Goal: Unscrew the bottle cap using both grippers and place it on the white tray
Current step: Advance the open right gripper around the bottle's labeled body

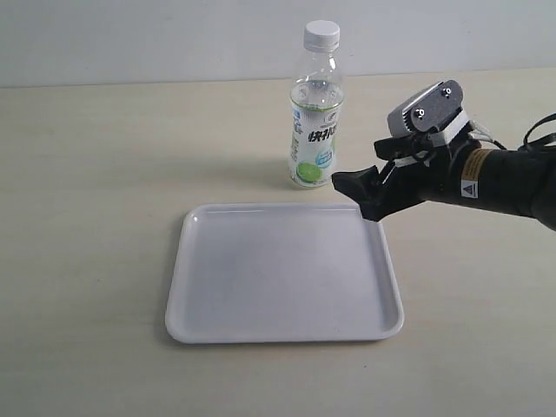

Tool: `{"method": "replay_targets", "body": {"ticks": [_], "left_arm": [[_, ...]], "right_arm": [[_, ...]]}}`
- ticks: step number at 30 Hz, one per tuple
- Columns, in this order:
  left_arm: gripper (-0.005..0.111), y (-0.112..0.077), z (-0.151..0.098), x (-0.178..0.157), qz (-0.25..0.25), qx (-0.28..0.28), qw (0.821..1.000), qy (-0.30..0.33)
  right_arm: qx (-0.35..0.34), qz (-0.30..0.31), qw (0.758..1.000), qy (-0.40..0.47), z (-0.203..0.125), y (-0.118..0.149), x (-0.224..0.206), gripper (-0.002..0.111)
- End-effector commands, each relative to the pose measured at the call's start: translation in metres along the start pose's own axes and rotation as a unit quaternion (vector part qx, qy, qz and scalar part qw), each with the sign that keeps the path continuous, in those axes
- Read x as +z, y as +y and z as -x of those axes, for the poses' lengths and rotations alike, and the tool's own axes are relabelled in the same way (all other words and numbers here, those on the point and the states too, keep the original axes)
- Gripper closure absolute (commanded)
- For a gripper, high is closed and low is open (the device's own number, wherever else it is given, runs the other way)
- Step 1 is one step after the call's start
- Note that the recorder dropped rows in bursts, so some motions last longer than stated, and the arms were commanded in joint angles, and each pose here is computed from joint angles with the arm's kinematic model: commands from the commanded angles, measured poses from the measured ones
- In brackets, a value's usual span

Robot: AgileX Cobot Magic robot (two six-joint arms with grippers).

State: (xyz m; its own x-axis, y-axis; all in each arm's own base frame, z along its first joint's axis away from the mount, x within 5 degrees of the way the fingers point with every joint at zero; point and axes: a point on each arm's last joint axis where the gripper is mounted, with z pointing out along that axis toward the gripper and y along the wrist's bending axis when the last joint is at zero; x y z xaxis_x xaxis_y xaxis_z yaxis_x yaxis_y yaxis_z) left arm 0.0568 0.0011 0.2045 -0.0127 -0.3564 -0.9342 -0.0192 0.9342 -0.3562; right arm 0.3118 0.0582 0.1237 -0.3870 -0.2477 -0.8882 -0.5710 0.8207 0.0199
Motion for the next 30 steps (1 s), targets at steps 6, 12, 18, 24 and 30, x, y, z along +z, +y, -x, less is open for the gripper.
{"method": "replay_targets", "body": {"ticks": [6,12,18,24,30], "left_arm": [[0.107,0.0,-0.001,0.0,-0.004,-0.001,1.0,0.0],[0.107,0.0,-0.001,0.0,-0.004,-0.001,1.0,0.0],[0.107,0.0,-0.001,0.0,-0.004,-0.001,1.0,0.0],[0.107,0.0,-0.001,0.0,-0.004,-0.001,1.0,0.0],[0.107,0.0,-0.001,0.0,-0.004,-0.001,1.0,0.0]], "right_arm": [[0.034,-0.029,0.998,-0.037,0.007,-0.01,0.007,0.03],[0.031,-0.024,0.998,-0.045,0.007,-0.017,0.021,0.03],[0.03,-0.016,0.998,-0.047,0.004,-0.02,0.031,0.03],[0.022,-0.004,0.999,-0.049,0.002,-0.021,0.039,0.03],[0.017,-0.005,0.998,-0.058,0.008,-0.025,0.043,0.03]]}}
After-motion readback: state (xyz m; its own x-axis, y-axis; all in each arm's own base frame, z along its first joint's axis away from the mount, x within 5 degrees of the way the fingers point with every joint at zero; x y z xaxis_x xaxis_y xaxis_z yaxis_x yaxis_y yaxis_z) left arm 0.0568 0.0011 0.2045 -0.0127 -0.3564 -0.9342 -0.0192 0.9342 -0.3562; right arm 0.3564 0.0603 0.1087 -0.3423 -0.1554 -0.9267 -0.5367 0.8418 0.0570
